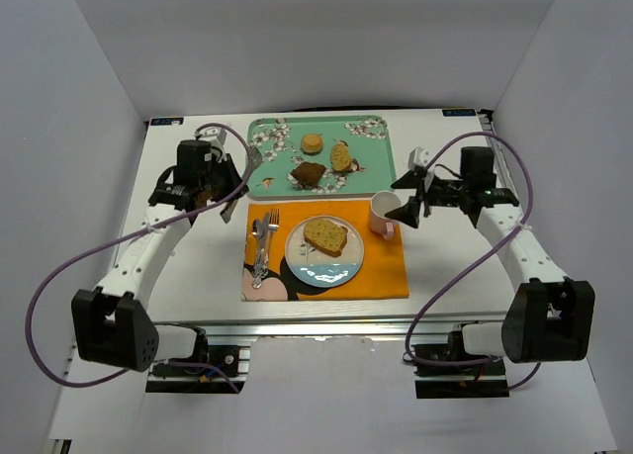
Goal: Place the bread
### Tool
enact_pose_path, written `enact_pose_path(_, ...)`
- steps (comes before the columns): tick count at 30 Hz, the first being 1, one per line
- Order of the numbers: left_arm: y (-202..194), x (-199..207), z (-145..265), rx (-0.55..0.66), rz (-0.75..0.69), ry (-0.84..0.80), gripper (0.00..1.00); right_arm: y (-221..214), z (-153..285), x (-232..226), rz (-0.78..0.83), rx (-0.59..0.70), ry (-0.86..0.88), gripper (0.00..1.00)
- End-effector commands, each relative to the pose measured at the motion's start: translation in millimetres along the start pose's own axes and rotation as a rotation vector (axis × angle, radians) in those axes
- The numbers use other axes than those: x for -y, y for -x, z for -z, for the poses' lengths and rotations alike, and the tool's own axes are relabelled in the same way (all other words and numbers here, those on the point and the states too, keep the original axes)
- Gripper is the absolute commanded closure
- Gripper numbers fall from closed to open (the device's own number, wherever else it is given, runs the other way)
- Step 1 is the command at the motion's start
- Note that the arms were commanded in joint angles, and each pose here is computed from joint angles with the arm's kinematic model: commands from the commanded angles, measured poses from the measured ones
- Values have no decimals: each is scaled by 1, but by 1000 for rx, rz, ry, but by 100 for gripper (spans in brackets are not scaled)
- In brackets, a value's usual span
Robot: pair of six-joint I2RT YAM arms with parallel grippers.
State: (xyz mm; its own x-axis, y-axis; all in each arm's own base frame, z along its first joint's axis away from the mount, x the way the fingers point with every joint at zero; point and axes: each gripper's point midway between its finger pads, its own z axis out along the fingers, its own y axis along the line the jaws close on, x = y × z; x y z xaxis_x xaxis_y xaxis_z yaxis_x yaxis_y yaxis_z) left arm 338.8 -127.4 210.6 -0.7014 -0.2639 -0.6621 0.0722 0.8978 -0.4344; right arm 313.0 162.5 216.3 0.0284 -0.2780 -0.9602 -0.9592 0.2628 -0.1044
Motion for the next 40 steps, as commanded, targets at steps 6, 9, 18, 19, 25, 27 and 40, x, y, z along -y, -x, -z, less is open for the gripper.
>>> enact_pose_path(6, 51, -144, -58, 206, -220, 328, 100, 9, -23, -29, 154, -84, 84, 18)
enact_pose_path(9, 37, -177, -82, 175, -169, 339, 99, 6, -30, -29, 115, -109, 61, 18)
enact_pose_path(18, 8, -202, -112, 112, -101, 349, 57, 6, -36, -17, 45, -143, -32, 17)
enact_pose_path(19, 3, -209, -110, 98, -90, 372, 50, 10, -37, -12, -4, -134, -62, 11)
enact_pose_path(25, -12, -222, -99, 58, -62, 408, 34, 13, -31, 33, -174, -171, -316, 11)
enact_pose_path(27, -12, -222, -96, 61, -60, 406, 30, 19, -26, 51, -232, -181, -409, 11)
enact_pose_path(40, 36, -182, -53, 234, -20, 338, 2, 55, -23, 89, -293, -152, -525, 11)
